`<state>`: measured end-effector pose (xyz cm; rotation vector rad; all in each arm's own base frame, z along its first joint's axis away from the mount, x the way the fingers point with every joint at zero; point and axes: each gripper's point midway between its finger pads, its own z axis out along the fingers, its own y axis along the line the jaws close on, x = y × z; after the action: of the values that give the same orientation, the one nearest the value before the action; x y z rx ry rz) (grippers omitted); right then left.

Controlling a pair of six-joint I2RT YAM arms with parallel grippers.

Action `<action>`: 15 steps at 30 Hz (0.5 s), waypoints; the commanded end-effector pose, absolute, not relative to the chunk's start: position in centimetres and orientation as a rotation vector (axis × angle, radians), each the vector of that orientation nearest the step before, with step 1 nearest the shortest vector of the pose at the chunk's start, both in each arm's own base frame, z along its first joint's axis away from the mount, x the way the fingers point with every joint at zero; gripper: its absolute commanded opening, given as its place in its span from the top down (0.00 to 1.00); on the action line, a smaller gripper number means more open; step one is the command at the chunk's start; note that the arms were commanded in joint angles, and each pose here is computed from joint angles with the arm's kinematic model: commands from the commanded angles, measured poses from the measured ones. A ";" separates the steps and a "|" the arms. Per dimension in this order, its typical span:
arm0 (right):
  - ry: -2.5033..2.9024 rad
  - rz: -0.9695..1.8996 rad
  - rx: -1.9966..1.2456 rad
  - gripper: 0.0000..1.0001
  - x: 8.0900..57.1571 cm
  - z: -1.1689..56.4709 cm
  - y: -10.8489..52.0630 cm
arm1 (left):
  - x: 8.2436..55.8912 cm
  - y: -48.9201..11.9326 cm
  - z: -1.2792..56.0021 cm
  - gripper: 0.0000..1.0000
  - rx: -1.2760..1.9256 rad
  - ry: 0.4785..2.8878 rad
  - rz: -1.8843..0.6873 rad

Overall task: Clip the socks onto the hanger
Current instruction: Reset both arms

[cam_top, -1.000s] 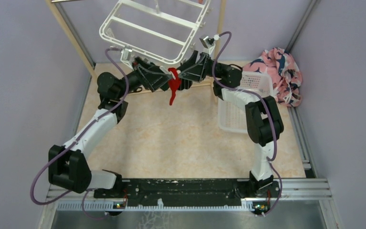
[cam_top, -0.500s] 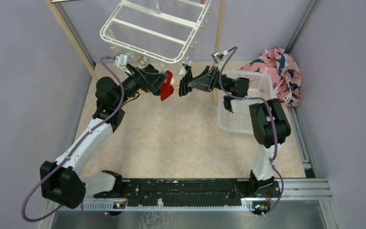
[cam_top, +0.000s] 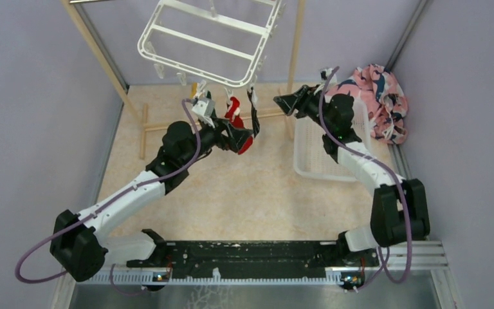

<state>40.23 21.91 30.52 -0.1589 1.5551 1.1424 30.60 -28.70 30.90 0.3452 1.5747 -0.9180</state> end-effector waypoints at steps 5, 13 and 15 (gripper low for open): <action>1.851 0.361 0.033 0.41 41.5 22.5 11.2 | 31.7 -22.5 25.5 0.02 0.096 1.704 -0.626; 1.885 0.435 0.027 0.41 41.3 20.4 12.4 | 31.6 -20.7 28.0 0.02 0.025 1.659 -0.583; 1.895 0.442 0.027 0.41 41.5 20.1 12.6 | 31.4 -20.9 28.8 0.01 0.026 1.650 -0.604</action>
<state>40.59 12.37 18.83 0.0385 1.9422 0.4347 31.38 -21.21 25.96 0.0652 1.6977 -0.5914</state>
